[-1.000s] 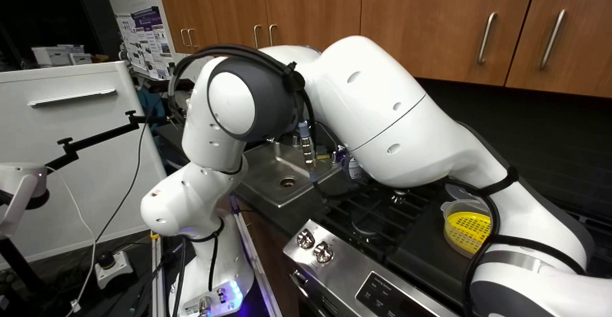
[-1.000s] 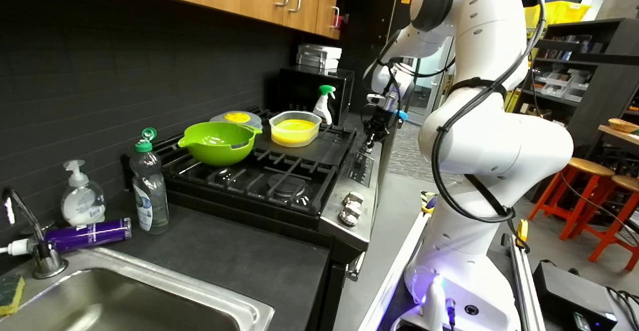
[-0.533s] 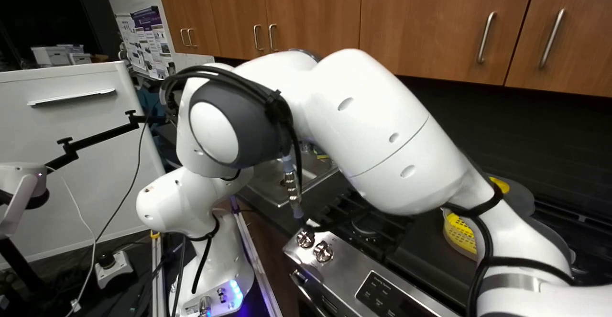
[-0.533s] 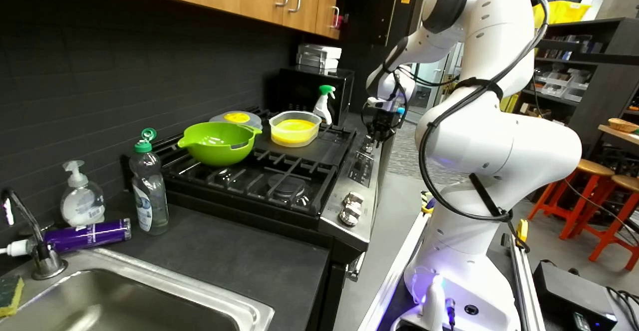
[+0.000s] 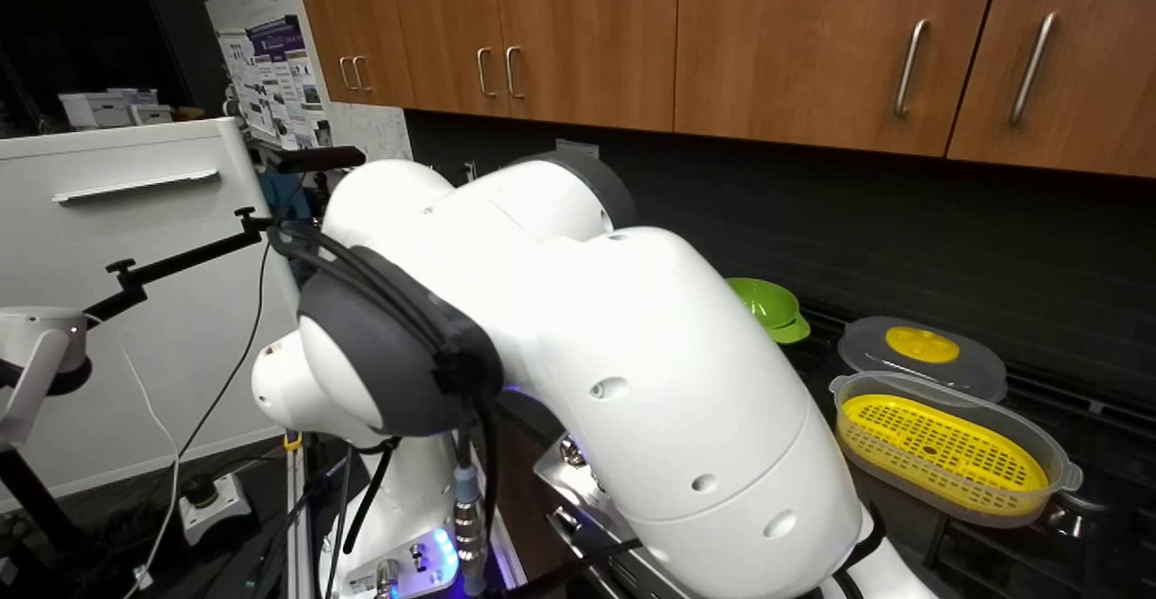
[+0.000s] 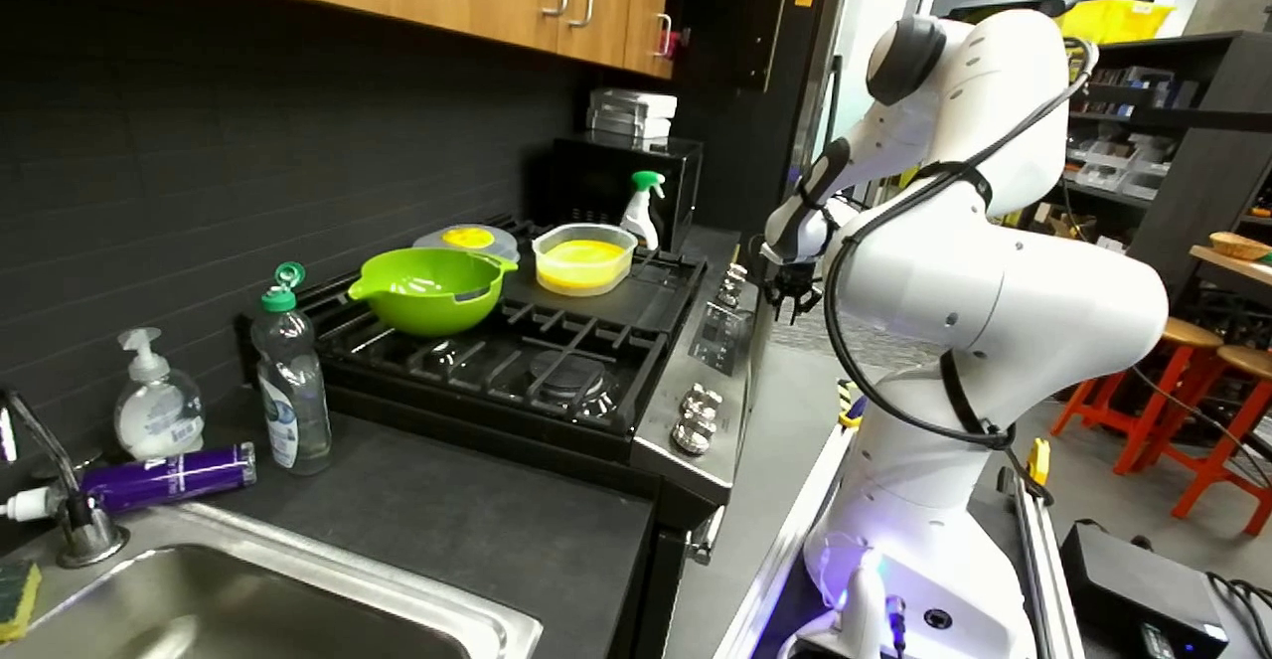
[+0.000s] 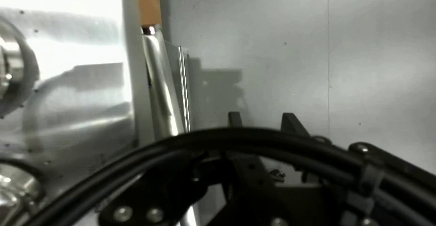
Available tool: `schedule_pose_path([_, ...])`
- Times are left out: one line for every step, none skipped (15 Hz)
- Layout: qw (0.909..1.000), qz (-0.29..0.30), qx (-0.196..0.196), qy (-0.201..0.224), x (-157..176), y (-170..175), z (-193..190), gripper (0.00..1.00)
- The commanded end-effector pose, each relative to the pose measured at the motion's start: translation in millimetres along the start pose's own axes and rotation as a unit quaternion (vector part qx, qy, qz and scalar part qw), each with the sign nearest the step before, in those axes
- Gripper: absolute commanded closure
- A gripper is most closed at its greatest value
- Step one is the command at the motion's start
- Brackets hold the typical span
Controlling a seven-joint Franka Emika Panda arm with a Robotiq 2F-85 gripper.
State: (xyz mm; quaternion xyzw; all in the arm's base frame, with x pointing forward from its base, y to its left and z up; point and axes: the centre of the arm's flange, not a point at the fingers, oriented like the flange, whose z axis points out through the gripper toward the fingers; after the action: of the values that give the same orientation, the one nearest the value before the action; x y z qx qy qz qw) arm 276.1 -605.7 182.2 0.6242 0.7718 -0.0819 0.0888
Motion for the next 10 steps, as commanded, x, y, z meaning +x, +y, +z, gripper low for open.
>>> schedule_pose_path([1.0, -0.001, -0.001, -0.001, -0.9, 2.7, -1.7, 0.57])
schedule_pose_path([1.0, -0.004, -0.002, -0.003, -1.1, 7.0, -4.4, 0.51])
schedule_pose_path([0.9996, 0.025, 0.007, 0.01, -3.4, 5.3, -11.2, 0.26])
schedule_pose_path([0.997, 0.068, 0.007, 0.038, -5.5, 1.3, -16.3, 0.26])
schedule_pose_path([0.9939, 0.098, 0.014, 0.047, -4.8, -11.9, -26.7, 0.23])
schedule_pose_path([0.9902, 0.126, 0.021, 0.057, -5.0, -22.9, -33.2, 0.19])
schedule_pose_path([0.9859, 0.155, 0.023, 0.058, -5.6, -33.6, -41.5, 0.12])
schedule_pose_path([0.9813, 0.181, 0.032, 0.059, -8.0, -48.9, -53.9, 0.06])
schedule_pose_path([0.9783, 0.2, 0.029, 0.048, -11.5, -64.7, -66.3, 0.0])
schedule_pose_path([0.9762, 0.211, 0.028, 0.039, -16.5, -81.3, -81.4, 0.0])
